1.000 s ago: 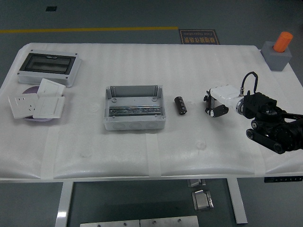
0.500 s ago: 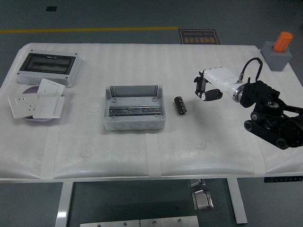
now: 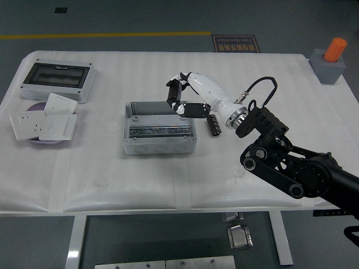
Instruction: Pick up the battery,place it into the box
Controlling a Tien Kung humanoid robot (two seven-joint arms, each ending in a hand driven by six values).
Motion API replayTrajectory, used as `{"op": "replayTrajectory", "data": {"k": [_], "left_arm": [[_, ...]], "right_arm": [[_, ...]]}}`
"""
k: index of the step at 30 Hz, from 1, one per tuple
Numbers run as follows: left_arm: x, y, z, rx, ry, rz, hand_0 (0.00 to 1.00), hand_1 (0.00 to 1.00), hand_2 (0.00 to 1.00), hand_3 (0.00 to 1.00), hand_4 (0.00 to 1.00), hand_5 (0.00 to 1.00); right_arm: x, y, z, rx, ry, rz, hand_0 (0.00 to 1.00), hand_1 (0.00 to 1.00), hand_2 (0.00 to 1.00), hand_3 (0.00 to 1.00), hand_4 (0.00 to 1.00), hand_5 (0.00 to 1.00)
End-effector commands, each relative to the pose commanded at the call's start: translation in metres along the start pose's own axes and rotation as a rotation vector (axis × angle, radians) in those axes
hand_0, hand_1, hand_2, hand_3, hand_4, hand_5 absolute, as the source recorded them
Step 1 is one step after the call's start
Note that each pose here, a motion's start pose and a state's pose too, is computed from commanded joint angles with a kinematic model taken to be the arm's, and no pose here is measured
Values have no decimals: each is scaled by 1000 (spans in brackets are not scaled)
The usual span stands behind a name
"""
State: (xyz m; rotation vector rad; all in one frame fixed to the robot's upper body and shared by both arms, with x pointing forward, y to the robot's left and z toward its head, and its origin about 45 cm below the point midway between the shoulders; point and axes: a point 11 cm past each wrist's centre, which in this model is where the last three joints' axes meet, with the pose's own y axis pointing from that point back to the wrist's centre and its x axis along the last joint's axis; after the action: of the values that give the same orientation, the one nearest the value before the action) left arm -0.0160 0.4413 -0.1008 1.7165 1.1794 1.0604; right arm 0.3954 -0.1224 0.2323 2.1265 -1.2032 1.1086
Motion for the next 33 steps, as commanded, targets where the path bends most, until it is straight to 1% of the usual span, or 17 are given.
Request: {"op": "replayTrajectory", "data": {"k": [1, 2, 5, 7, 8, 13, 14, 19, 20, 23, 25, 26, 33], "left_arm": [[0, 0, 0, 0, 0, -1, 631, 658, 504, 559, 473, 243], [0, 0, 0, -1, 0, -1, 631, 658, 503, 558, 475, 255], [0, 0, 1, -2, 0, -1, 631, 658, 503, 558, 475, 255], [0, 0, 1, -2, 0, 0, 631, 658, 503, 558, 475, 255], [1, 0, 1, -2, 0, 0, 632, 659, 499, 556, 476, 265], [1, 1, 2, -3, 0, 0, 632, 659, 499, 556, 476, 265], [1, 1, 2, -4, -1, 0, 632, 658, 496, 556, 476, 268], [1, 1, 3, -6, -2, 0, 632, 658, 496, 556, 476, 268], [1, 1, 3, -7, -1, 0, 632, 658, 492, 553, 477, 271], [1, 1, 4, -10, 2, 0, 632, 658, 492, 553, 477, 271], [1, 2, 5, -12, 3, -1, 632, 658, 492, 553, 477, 271], [1, 2, 5, -13, 4, -1, 631, 658, 492, 551, 476, 269], [0, 2, 6, -17, 7, -4, 631, 658, 493, 553, 470, 264]], "right_arm": [[-7, -1, -1, -4, -4, -13, 702, 618, 610, 672, 447, 132], [-13, -2, -1, -10, -3, -25, 693, 613, 620, 674, 487, 161], [-30, -4, 5, -35, 21, -64, 693, 613, 620, 674, 487, 161], [-36, -4, 10, -52, 41, -82, 693, 613, 620, 674, 487, 161], [-39, -4, 13, -61, 52, -92, 752, 706, 756, 766, 683, 278], [-46, -3, 22, -90, 86, -115, 752, 706, 756, 766, 683, 278], [-46, -3, 24, -93, 90, -116, 968, 908, 954, 998, 821, 349], [-46, -2, 28, -103, 103, -119, 968, 908, 954, 998, 821, 349], [-45, -2, 29, -106, 106, -119, 997, 939, 981, 998, 887, 384], [-40, -1, 34, -115, 117, -116, 997, 939, 981, 998, 887, 384], [-34, 1, 40, -125, 131, -114, 997, 939, 981, 998, 887, 384], [-30, 2, 43, -130, 141, -113, 998, 939, 978, 998, 918, 408], [-3, 11, 75, -189, 240, -121, 994, 932, 965, 998, 922, 411]]}}
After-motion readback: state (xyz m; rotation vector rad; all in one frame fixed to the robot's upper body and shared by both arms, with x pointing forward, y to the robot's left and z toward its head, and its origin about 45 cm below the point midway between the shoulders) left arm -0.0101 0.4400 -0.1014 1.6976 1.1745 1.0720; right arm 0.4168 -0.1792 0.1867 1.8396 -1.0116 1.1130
